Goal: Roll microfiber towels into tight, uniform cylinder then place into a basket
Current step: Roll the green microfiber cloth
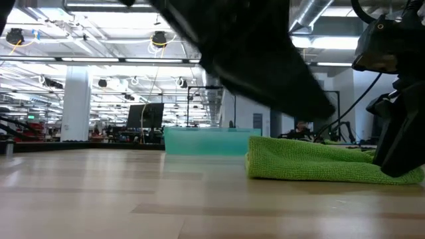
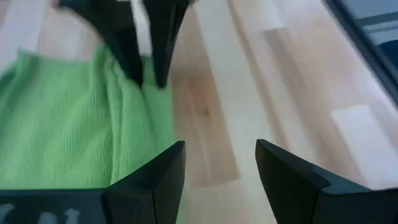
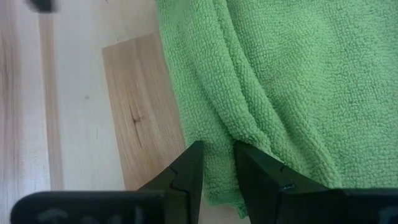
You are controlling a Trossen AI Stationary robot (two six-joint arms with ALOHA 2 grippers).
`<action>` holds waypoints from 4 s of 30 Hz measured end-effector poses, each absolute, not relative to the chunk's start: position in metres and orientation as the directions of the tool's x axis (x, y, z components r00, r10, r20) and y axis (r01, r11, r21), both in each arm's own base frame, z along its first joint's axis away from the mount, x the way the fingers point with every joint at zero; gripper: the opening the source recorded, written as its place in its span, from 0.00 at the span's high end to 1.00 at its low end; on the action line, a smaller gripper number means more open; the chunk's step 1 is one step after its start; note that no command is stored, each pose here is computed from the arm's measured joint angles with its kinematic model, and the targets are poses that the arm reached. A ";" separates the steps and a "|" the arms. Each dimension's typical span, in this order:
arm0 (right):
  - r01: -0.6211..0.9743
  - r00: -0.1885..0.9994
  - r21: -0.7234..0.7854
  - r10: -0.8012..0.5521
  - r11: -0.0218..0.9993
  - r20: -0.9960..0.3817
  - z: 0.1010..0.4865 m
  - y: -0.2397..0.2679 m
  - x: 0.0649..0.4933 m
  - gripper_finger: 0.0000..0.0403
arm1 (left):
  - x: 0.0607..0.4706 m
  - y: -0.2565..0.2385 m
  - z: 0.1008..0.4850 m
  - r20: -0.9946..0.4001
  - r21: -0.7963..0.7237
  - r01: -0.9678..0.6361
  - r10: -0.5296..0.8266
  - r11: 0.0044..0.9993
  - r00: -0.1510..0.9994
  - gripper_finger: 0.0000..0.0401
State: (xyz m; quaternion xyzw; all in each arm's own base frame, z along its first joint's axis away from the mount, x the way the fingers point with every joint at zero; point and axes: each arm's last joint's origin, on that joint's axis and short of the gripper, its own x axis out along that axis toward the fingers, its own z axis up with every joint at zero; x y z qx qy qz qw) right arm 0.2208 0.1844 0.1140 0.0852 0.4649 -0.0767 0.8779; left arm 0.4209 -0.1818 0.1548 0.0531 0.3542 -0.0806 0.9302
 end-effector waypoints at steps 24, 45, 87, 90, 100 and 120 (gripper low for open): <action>0.209 0.556 0.088 -0.044 0.974 -0.830 0.114 0.187 0.219 0.71 | 0.413 -0.144 0.123 -0.753 -0.115 -0.045 -0.057 0.992 0.656 0.53; 0.193 0.549 0.094 -0.028 0.977 -0.835 0.114 0.184 0.223 0.71 | 0.409 -0.148 0.121 -0.769 -0.155 -0.120 -0.044 0.981 0.637 0.53; 0.138 0.539 0.112 0.021 0.984 -0.842 0.121 0.190 0.227 0.45 | 0.408 -0.148 0.120 -0.771 -0.169 -0.136 -0.045 0.976 0.635 0.53; 0.104 0.539 0.109 0.036 0.989 -0.842 0.126 0.194 0.231 0.45 | 0.408 -0.148 0.120 -0.772 -0.168 -0.136 -0.045 0.976 0.634 0.53; 0.122 0.493 0.067 -0.002 0.990 -0.870 0.131 0.192 0.232 0.45 | 0.408 -0.148 0.120 -0.772 -0.178 -0.148 -0.045 0.973 0.634 0.53; 0.131 0.563 0.113 0.020 0.985 -0.826 0.166 0.189 0.220 0.45 | 0.408 -0.148 0.120 -0.773 -0.179 -0.150 -0.045 0.972 0.633 0.53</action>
